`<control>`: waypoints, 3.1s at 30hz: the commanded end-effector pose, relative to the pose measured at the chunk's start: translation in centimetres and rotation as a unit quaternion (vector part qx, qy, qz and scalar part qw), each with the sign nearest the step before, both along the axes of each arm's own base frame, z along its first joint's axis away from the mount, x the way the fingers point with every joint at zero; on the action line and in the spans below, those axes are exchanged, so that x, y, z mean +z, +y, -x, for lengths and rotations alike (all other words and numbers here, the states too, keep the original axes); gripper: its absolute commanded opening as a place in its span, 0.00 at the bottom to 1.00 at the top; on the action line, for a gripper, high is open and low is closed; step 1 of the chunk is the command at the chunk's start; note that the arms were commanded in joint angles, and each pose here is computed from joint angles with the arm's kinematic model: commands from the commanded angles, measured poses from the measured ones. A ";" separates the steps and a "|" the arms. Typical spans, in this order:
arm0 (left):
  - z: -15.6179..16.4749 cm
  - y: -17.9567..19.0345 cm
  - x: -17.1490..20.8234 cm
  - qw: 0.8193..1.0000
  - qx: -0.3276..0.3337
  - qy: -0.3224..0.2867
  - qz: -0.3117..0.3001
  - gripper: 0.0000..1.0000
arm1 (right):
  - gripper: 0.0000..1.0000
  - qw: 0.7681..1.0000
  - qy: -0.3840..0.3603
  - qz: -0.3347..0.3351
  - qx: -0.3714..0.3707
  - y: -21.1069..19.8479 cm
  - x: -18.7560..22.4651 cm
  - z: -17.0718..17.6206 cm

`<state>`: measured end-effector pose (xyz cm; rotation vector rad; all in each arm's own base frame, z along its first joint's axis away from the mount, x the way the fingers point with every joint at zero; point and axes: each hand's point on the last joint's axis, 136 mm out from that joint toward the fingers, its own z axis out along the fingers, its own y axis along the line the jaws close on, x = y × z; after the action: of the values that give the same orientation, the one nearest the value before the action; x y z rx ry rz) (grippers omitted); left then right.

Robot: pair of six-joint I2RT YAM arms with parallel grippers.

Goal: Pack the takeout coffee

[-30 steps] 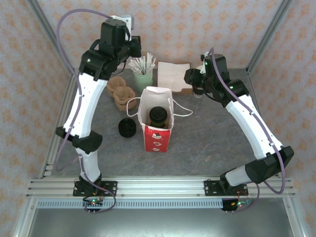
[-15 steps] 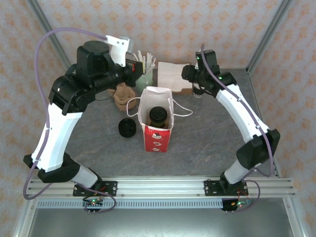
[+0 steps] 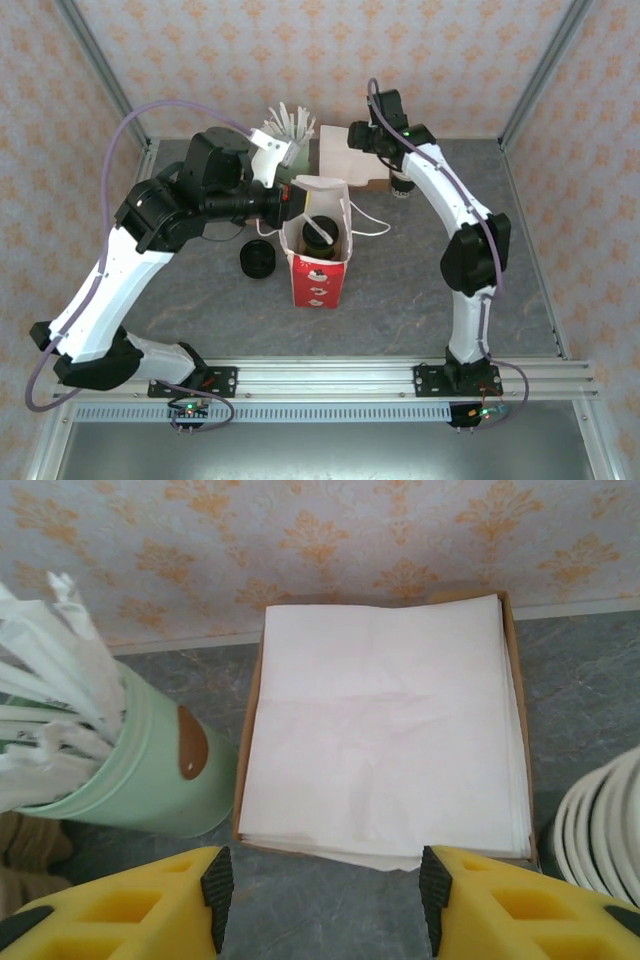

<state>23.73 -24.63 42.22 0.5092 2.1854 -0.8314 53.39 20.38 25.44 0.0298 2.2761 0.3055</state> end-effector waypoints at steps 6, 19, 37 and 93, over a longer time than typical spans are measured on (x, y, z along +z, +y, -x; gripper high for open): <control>2.2 0.6 -4.5 0.996 -0.033 0.064 -0.058 0.00 | 0.52 1.000 0.018 0.025 -0.002 1.1 -3.7 -3.8; 2.0 0.8 -4.4 0.993 -0.049 0.052 -0.092 0.35 | 0.58 0.997 0.018 0.080 0.005 2.5 -8.6 -7.1; 0.7 3.9 0.1 0.995 0.031 -0.061 -0.077 0.54 | 0.74 0.991 0.011 0.127 -0.048 1.8 -13.4 -9.5; 1.4 5.6 1.3 0.993 0.072 -0.091 -0.032 0.63 | 0.10 0.994 -0.021 0.093 -0.061 1.4 -10.6 -10.8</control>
<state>22.63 -19.40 43.07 0.4519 2.0786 -0.6175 63.55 21.82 7.10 0.0409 2.3602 -0.0338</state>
